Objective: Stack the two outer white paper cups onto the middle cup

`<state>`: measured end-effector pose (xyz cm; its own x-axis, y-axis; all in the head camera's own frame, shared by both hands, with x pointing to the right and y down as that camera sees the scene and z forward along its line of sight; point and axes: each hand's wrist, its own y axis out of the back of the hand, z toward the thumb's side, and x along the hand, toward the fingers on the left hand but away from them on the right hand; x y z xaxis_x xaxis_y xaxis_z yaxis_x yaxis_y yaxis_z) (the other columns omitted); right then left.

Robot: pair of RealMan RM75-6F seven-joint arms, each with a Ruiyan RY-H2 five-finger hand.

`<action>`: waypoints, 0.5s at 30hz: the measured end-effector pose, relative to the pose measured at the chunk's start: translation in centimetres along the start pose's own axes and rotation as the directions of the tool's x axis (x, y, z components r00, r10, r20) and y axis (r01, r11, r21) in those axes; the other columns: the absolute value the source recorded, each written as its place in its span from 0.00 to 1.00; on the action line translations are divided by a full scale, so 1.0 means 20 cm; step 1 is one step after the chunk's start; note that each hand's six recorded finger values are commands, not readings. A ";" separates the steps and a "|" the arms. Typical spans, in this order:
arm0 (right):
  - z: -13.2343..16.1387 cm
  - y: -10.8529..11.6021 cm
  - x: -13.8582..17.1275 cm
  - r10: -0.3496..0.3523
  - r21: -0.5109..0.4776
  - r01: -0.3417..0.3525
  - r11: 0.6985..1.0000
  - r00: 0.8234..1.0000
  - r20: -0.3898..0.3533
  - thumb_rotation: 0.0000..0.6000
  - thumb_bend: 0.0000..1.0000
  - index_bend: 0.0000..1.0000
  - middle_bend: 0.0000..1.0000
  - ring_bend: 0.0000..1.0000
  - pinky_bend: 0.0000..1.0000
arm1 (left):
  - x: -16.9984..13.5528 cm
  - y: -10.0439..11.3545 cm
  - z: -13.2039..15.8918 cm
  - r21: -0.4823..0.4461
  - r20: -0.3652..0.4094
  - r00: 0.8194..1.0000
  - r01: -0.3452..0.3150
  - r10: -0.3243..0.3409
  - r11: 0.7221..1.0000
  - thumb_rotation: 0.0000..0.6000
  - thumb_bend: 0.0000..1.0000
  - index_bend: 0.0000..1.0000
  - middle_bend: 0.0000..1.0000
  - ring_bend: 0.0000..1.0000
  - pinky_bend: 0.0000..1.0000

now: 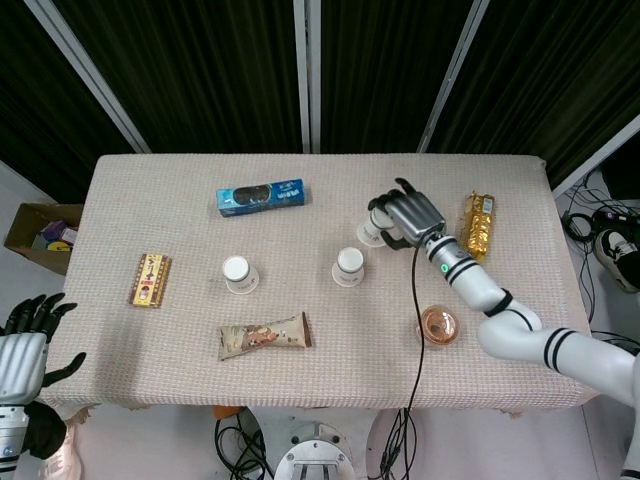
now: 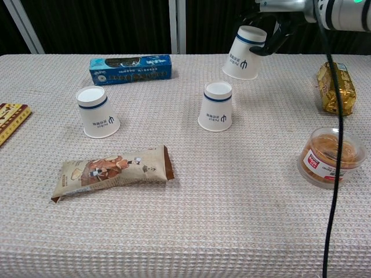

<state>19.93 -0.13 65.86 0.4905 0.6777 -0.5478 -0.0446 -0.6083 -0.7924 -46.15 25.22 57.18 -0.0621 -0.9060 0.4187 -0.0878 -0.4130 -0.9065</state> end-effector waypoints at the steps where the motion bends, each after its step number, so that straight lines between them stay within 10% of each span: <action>1: 0.04 0.02 0.05 -0.009 0.003 0.009 1.000 0.999 -0.032 1.00 0.44 0.40 0.41 0.19 0.06 | 0.00 0.00 0.01 0.000 0.003 1.000 -0.001 0.001 1.000 1.00 0.20 0.23 0.12 0.08 0.10; 15: 0.17 -0.03 0.21 -0.029 0.140 0.054 0.989 0.985 -0.170 1.00 0.44 0.41 0.37 0.18 0.06 | -0.01 0.00 0.02 0.002 0.005 1.000 -0.003 0.003 1.000 1.00 0.20 0.23 0.12 0.08 0.10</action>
<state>19.08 4.57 63.06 0.6323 0.6152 -0.4708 -0.1397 -0.5073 -0.8504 -45.75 25.31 57.03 -0.0576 -0.9075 0.4161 -0.0857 -0.4108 -0.9077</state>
